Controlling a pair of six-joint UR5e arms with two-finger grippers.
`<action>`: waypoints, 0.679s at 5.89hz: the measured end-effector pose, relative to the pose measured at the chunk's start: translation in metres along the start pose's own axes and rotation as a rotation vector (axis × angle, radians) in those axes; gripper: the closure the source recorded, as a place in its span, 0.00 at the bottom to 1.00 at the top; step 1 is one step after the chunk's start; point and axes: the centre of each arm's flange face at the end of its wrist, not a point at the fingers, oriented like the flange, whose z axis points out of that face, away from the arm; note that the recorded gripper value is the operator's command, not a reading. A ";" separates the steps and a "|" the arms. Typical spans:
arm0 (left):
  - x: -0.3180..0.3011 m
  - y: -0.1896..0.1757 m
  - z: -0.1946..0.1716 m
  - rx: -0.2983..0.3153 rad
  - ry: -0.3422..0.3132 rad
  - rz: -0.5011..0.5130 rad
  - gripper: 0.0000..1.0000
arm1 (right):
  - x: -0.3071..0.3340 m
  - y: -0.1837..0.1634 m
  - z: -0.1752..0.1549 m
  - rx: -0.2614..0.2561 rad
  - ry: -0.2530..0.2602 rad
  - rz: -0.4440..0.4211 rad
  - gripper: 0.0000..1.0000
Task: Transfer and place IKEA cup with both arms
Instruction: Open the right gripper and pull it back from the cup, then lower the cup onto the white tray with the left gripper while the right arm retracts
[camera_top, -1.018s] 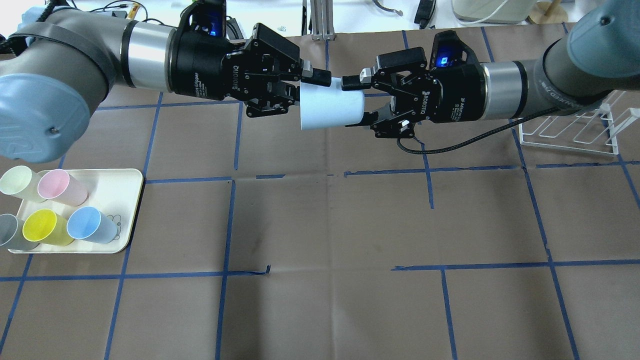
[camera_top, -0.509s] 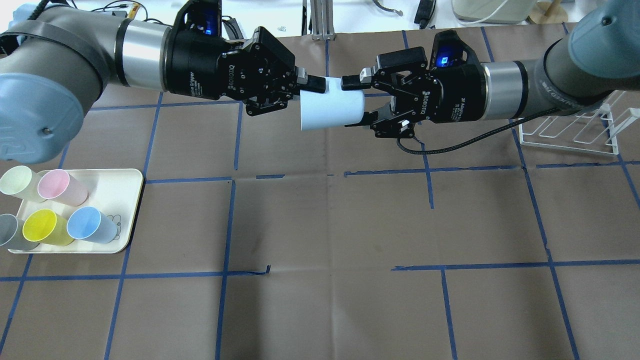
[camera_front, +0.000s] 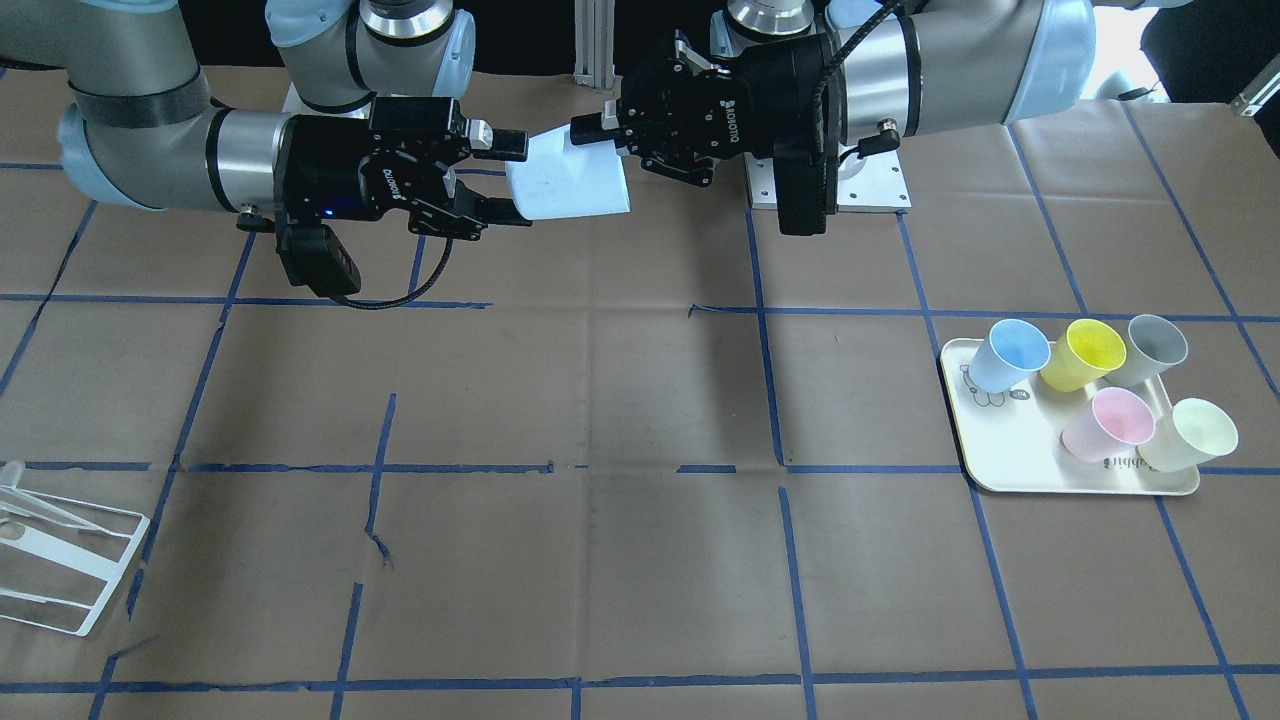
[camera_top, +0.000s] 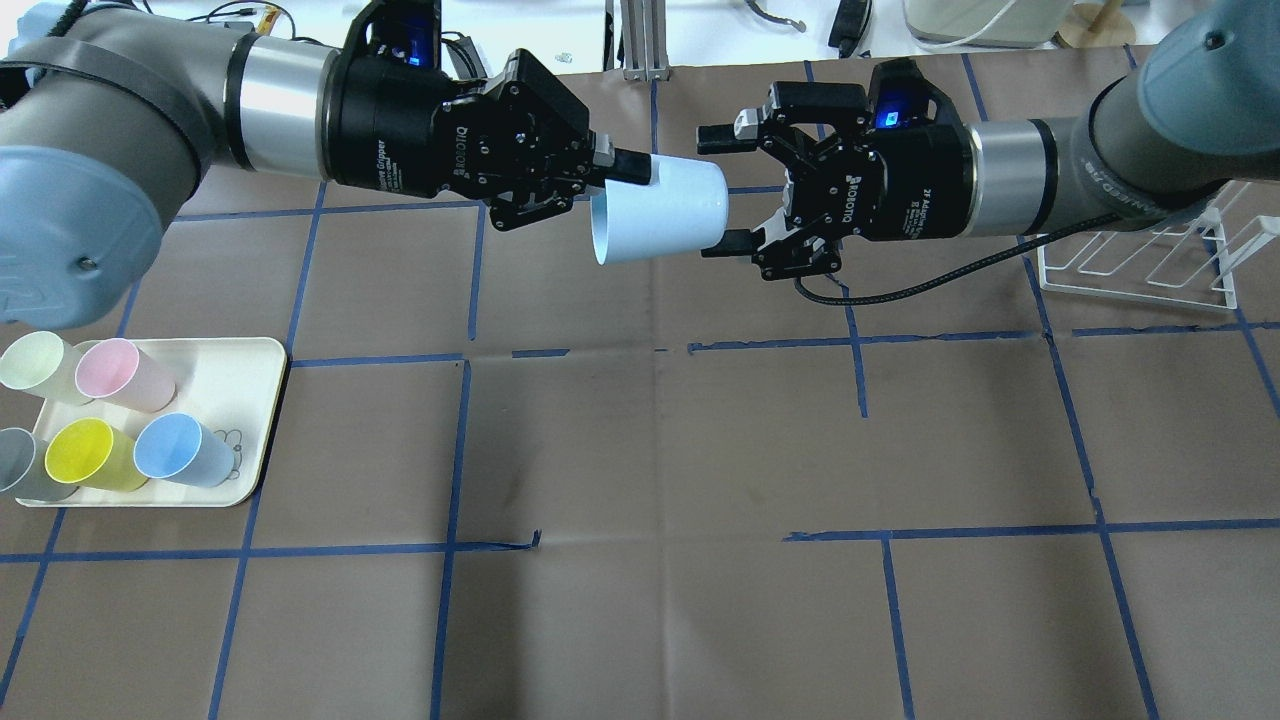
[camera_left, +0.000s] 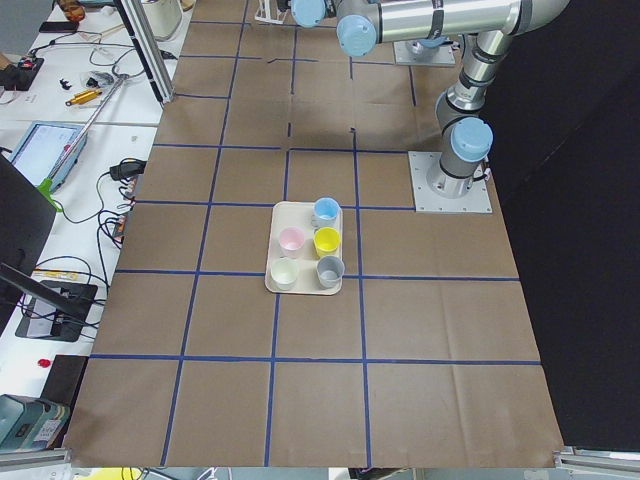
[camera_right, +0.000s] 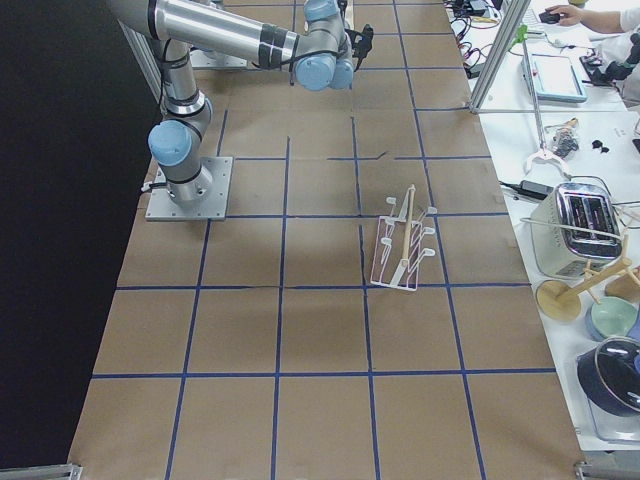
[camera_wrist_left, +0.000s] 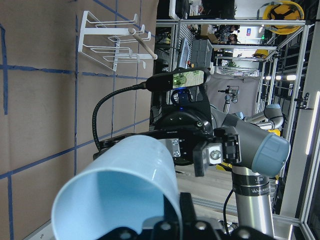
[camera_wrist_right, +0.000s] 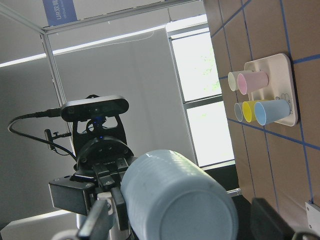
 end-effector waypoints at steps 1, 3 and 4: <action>-0.003 0.001 -0.003 -0.007 -0.084 0.006 1.00 | -0.004 -0.003 -0.003 0.009 -0.001 -0.002 0.00; -0.024 0.002 -0.016 -0.034 -0.392 0.044 1.00 | -0.026 -0.022 -0.031 0.042 0.028 -0.015 0.00; -0.039 0.001 -0.027 -0.044 -0.600 0.076 1.00 | -0.028 -0.033 -0.048 0.036 0.082 -0.030 0.00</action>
